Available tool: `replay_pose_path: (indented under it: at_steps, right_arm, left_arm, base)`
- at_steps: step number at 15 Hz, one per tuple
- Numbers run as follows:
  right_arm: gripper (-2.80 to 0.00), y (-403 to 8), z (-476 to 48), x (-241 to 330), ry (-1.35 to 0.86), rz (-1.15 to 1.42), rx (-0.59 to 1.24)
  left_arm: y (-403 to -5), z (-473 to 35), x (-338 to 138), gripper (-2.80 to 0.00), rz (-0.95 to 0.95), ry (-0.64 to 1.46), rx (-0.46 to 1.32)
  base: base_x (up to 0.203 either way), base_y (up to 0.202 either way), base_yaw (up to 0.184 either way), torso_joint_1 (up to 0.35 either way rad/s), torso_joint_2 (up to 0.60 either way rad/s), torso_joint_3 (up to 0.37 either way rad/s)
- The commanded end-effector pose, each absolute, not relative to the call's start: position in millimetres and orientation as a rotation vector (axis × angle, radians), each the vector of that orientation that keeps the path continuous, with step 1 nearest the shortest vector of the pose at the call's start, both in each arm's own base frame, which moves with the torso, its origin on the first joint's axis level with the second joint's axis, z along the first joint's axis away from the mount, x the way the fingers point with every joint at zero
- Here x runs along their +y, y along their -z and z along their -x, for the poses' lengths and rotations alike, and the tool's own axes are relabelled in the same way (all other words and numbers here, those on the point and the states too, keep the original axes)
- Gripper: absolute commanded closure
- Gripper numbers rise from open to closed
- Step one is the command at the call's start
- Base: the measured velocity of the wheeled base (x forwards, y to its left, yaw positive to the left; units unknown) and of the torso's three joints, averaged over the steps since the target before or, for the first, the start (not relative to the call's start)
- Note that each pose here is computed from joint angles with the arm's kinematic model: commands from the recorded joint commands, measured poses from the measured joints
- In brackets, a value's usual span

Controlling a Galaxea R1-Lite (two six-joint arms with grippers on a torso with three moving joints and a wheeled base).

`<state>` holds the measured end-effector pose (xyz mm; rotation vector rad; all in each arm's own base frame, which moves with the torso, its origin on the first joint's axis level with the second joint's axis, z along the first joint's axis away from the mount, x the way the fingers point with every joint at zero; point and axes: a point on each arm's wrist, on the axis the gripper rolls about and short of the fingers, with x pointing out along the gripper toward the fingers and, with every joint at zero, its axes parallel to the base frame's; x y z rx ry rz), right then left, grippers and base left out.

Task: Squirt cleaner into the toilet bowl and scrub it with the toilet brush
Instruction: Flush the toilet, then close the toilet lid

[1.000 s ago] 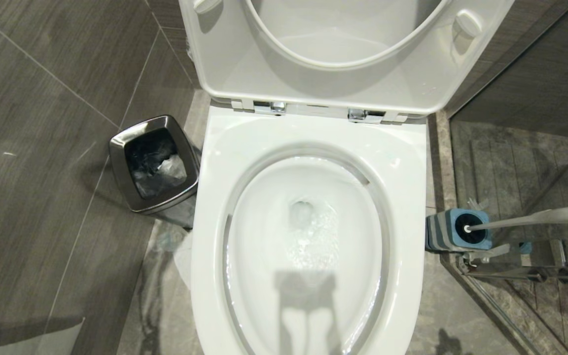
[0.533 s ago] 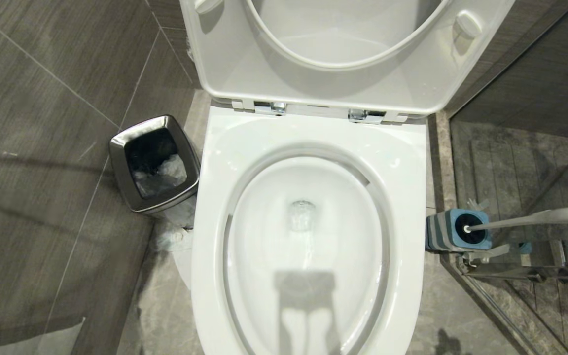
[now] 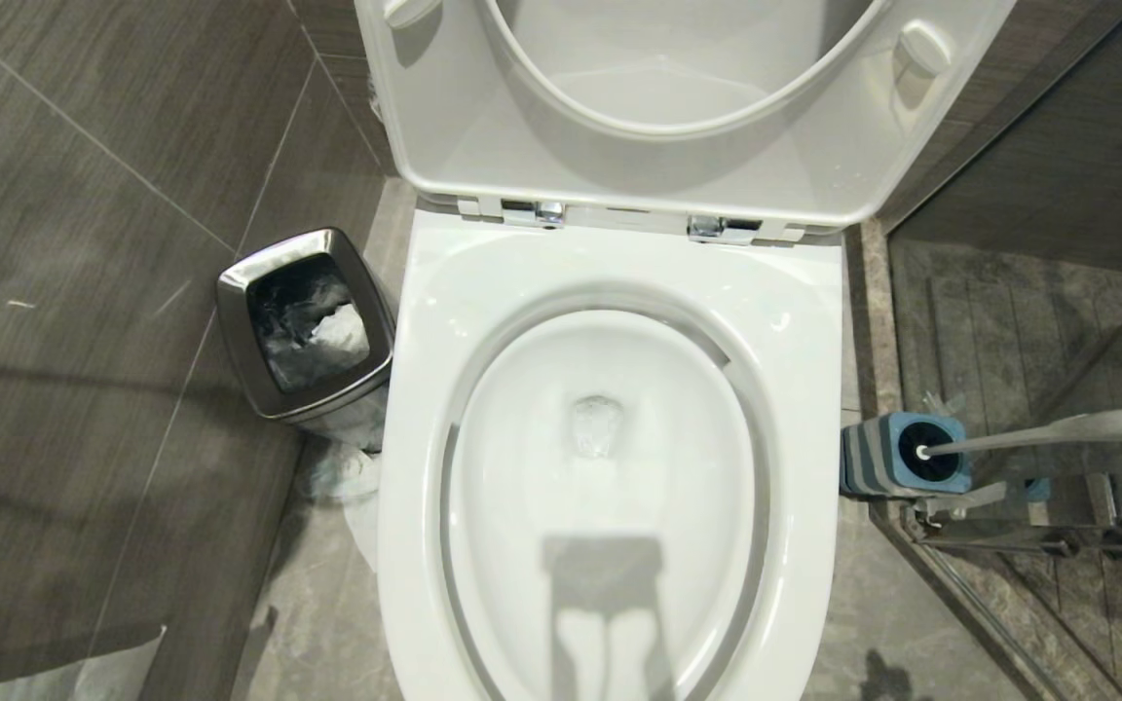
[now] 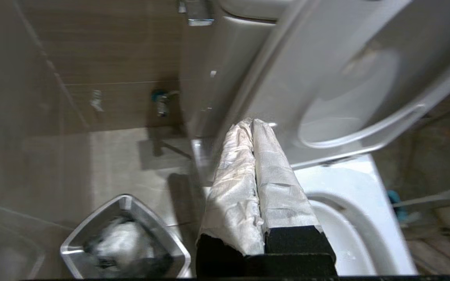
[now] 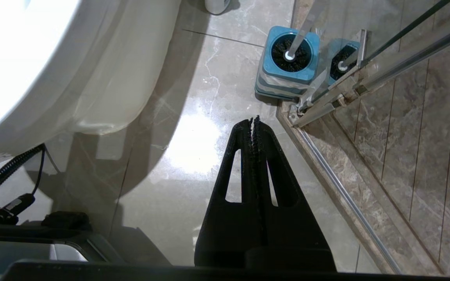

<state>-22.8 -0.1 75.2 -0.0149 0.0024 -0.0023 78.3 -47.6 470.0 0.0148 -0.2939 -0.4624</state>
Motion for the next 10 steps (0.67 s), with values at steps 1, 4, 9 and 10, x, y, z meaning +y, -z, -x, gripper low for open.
replay_pose_path:
  at_steps: [1, 4, 9, 10]
  right_arm:
    - [0.0, -74.7, 22.7, -0.1, 0.001, 0.015, 0.005]
    - [0.0, -74.7, 22.7, -0.1, 0.002, 0.015, 0.005]
    - [0.0, -74.7, 22.7, -0.1, 0.001, 0.015, 0.005]
    - [0.0, -74.9, 22.7, -0.1, 0.002, 0.015, 0.003]
  left_arm:
    - [-468.9, -71.0, -52.3, 0.0, 0.065, 0.561, -0.277]
    - [-468.8, -70.4, -56.9, 0.0, 0.156, 0.647, -0.249]
    - [-469.3, -70.9, -58.7, 0.0, 0.162, 0.713, -0.265]
    - [-467.6, -72.0, -59.7, 0.0, 0.161, 0.716, -0.262]
  base:
    - [0.0, 0.0, 0.0, 0.0, 0.0, 0.0]
    - [0.0, 0.0, 0.0, 0.0, 0.0, 0.0]
    - [0.0, 0.0, 0.0, 0.0, 0.0, 0.0]
    - [0.0, 0.0, 0.0, 0.0, 0.0, 0.0]
